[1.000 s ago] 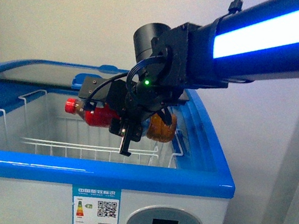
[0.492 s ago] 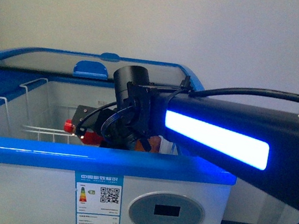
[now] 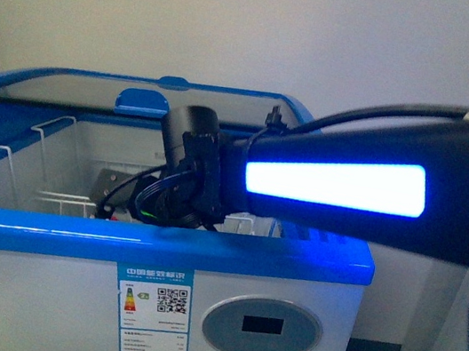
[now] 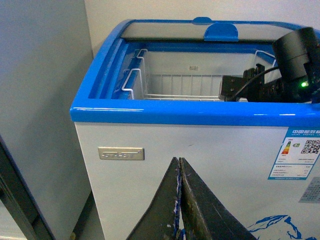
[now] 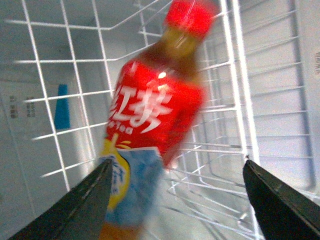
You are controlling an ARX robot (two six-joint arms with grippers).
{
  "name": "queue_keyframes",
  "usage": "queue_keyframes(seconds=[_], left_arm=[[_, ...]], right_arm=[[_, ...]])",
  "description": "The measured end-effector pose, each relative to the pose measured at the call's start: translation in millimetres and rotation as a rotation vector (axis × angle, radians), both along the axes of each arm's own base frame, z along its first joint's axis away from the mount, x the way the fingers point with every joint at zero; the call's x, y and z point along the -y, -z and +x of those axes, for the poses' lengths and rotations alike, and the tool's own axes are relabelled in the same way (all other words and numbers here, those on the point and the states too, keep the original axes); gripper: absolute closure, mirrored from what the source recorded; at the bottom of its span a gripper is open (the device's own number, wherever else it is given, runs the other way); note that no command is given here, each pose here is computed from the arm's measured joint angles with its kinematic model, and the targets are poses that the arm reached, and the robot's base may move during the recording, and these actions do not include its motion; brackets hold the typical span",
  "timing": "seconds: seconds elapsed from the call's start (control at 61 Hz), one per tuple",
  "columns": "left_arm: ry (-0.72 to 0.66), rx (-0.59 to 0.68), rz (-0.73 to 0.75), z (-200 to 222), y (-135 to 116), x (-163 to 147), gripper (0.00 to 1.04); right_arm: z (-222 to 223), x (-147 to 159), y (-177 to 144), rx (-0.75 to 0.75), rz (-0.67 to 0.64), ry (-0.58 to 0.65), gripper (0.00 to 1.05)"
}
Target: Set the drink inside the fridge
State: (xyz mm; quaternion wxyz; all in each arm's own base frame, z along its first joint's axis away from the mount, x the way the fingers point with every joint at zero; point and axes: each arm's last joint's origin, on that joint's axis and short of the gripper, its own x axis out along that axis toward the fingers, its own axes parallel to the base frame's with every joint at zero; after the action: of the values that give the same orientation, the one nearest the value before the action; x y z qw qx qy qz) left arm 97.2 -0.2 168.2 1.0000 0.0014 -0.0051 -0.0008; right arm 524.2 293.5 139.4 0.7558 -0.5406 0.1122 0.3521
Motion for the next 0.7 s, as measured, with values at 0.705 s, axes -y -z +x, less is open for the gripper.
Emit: queue_keyframes(seconds=[0.705], left_arm=[[0.0,0.0,0.0,0.0,0.0,0.0,1.02]], right_arm=[[-114.0,177.7,-231.4,0.316,0.582,0.496,0.07]])
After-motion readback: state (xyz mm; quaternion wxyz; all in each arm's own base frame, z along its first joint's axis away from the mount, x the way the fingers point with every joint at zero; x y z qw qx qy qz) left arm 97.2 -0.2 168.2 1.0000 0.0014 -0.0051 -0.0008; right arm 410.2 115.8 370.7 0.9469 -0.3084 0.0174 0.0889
